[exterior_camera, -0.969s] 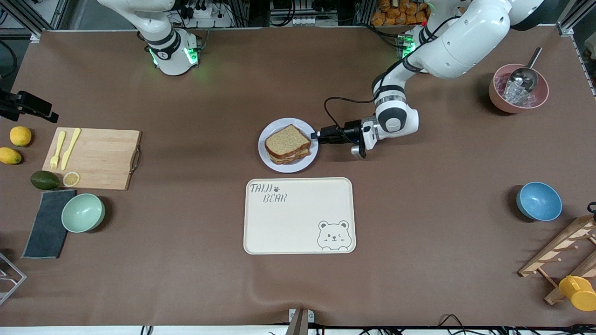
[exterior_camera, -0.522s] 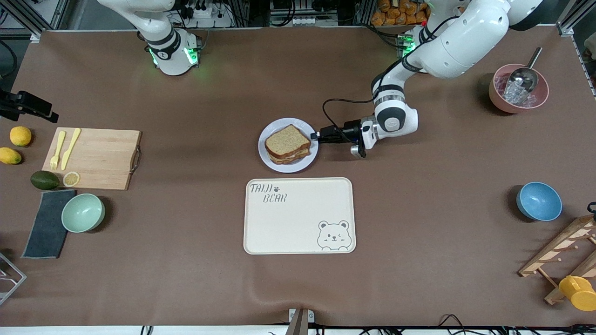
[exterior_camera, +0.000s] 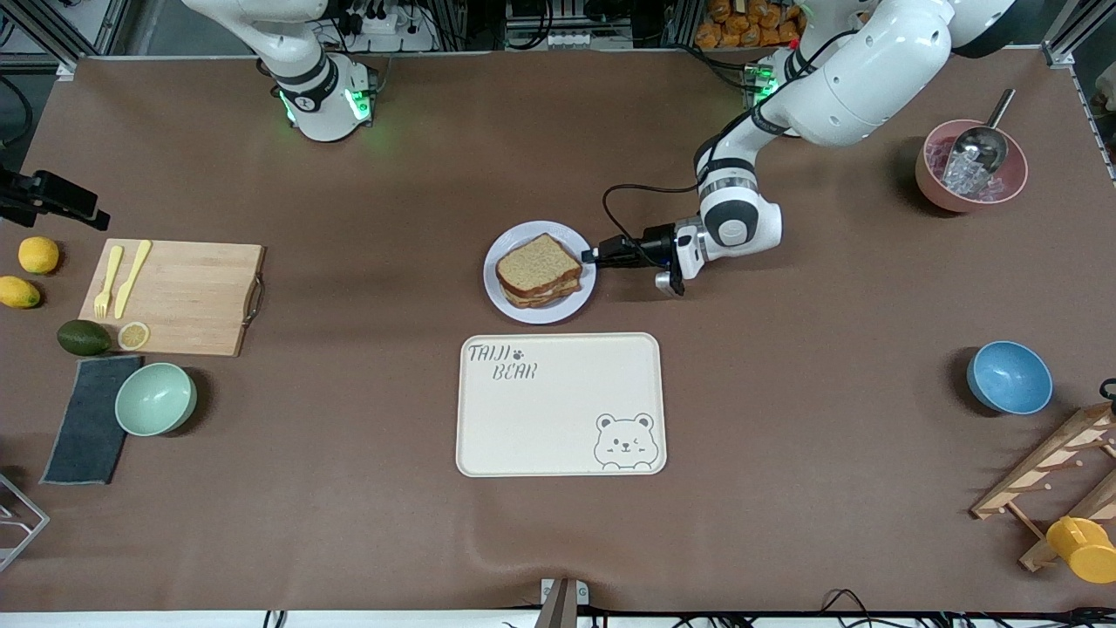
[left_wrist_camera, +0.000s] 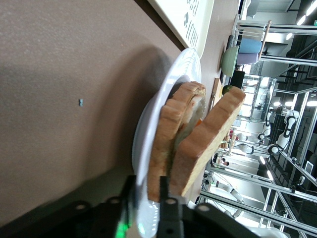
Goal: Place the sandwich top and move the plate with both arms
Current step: 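Slide the plate with the left gripper onto the bear tray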
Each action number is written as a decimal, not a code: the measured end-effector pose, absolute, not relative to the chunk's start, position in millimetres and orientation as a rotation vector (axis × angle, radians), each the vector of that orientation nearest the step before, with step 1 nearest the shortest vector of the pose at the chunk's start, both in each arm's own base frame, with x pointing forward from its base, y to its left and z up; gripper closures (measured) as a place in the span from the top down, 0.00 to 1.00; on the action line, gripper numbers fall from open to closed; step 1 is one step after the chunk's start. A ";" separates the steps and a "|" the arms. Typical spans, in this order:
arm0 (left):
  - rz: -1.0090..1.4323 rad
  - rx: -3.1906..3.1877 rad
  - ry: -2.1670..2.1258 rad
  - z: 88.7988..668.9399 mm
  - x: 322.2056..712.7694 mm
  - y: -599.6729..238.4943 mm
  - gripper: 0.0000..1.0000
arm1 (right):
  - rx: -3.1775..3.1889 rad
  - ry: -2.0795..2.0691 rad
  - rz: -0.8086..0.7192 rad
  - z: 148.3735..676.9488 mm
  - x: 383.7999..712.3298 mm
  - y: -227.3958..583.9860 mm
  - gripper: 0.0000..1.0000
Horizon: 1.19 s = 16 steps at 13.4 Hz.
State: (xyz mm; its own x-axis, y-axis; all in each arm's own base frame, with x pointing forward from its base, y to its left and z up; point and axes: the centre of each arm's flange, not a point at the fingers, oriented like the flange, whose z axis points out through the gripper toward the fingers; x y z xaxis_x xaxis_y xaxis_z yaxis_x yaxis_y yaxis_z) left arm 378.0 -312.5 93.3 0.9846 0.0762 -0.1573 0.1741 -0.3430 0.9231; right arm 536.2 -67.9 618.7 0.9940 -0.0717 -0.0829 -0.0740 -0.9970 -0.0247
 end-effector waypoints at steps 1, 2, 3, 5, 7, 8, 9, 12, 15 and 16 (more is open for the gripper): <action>-0.100 1.923 0.179 93.2 378.0 -312.5 0.21 | -3.109 0.114 0.128 618.7 536.2 -67.9 1.00; -0.099 1.924 0.177 93.2 378.0 -312.4 0.13 | -3.109 0.114 0.128 618.7 536.2 -67.9 1.00; -0.094 1.921 0.169 93.6 378.2 -313.0 0.05 | -3.109 0.114 0.129 618.7 536.2 -67.9 1.00; -0.086 1.919 0.158 94.5 379.1 -314.1 0.05 | -3.109 0.114 0.130 618.5 536.1 -67.9 1.00; -0.079 1.915 0.150 96.2 380.7 -316.1 0.05 | -3.109 0.113 0.131 618.4 536.2 -67.9 1.00; -0.077 1.912 0.146 97.5 381.7 -317.8 0.05 | -3.109 0.114 0.131 618.4 536.2 -67.9 1.00; -0.072 1.909 0.137 99.0 382.4 -319.9 0.05 | -3.109 0.114 0.131 618.4 536.2 -67.9 1.00; -0.049 1.907 0.107 100.5 383.7 -321.5 0.05 | -3.109 0.113 0.131 618.4 536.2 -67.8 1.00; -0.029 1.890 0.080 103.9 386.2 -325.1 0.05 | -3.109 0.113 0.131 618.4 536.2 -67.8 1.00; -0.013 1.878 0.055 105.2 386.8 -326.7 0.05 | -3.109 0.113 0.131 618.4 536.2 -67.8 1.00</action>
